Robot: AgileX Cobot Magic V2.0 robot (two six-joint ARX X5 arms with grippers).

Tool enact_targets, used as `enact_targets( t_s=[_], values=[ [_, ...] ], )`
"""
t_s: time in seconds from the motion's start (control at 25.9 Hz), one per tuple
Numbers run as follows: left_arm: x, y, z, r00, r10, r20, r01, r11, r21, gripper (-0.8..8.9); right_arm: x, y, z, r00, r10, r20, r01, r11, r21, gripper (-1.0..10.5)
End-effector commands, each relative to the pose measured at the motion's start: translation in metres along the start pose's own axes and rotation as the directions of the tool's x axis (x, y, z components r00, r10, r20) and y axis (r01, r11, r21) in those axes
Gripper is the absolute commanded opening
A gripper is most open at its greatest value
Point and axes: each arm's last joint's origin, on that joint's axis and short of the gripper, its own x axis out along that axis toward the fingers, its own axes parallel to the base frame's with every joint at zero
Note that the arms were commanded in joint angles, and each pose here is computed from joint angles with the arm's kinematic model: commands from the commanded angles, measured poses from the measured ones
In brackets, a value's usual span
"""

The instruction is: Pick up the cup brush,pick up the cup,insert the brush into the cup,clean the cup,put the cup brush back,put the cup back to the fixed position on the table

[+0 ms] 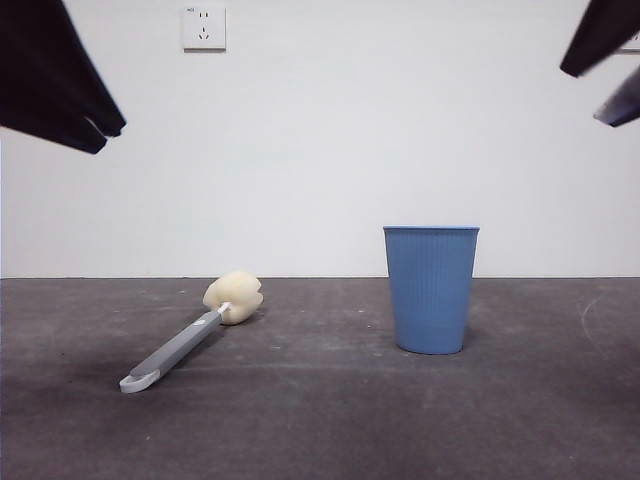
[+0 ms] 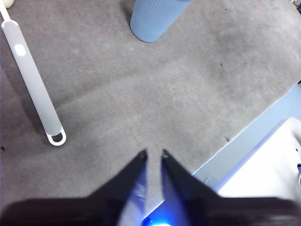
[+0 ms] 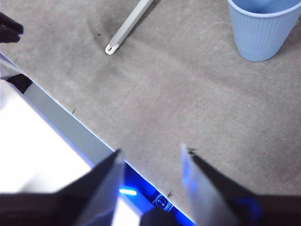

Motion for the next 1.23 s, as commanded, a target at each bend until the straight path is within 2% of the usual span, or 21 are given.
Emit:
enact_targets(
  t_s=[0.04, 1.0, 1.08, 1.23],
  values=[
    [0.0009, 0.0006, -0.0016, 1.000, -0.004, -0.005, 0.004, 1.000, 0.019, -0.08, -0.0008, 0.0008, 0.0009, 1.000, 0.004, 0.008, -0.004, 1.000, -0.014, -0.1],
    [0.0009, 0.0007, -0.0015, 1.000, 0.001, -0.002, -0.001, 0.999, 0.041, -0.03, -0.0009, 0.0004, 0.0009, 1.000, -0.003, 0.008, 0.003, 1.000, -0.011, 0.0],
    [0.0009, 0.0014, -0.0008, 1.000, 0.027, 0.011, -0.028, 0.997, 0.071, -0.03, -0.0009, 0.0004, 0.0009, 1.000, -0.003, 0.008, 0.003, 1.000, -0.011, 0.0],
    [-0.0028, 0.0042, 0.0001, 0.988, 0.141, 0.067, -0.149, 0.978, 0.143, -0.03, -0.0009, 0.0004, 0.0009, 1.000, -0.003, 0.008, 0.003, 1.000, -0.011, 0.0]
  ],
)
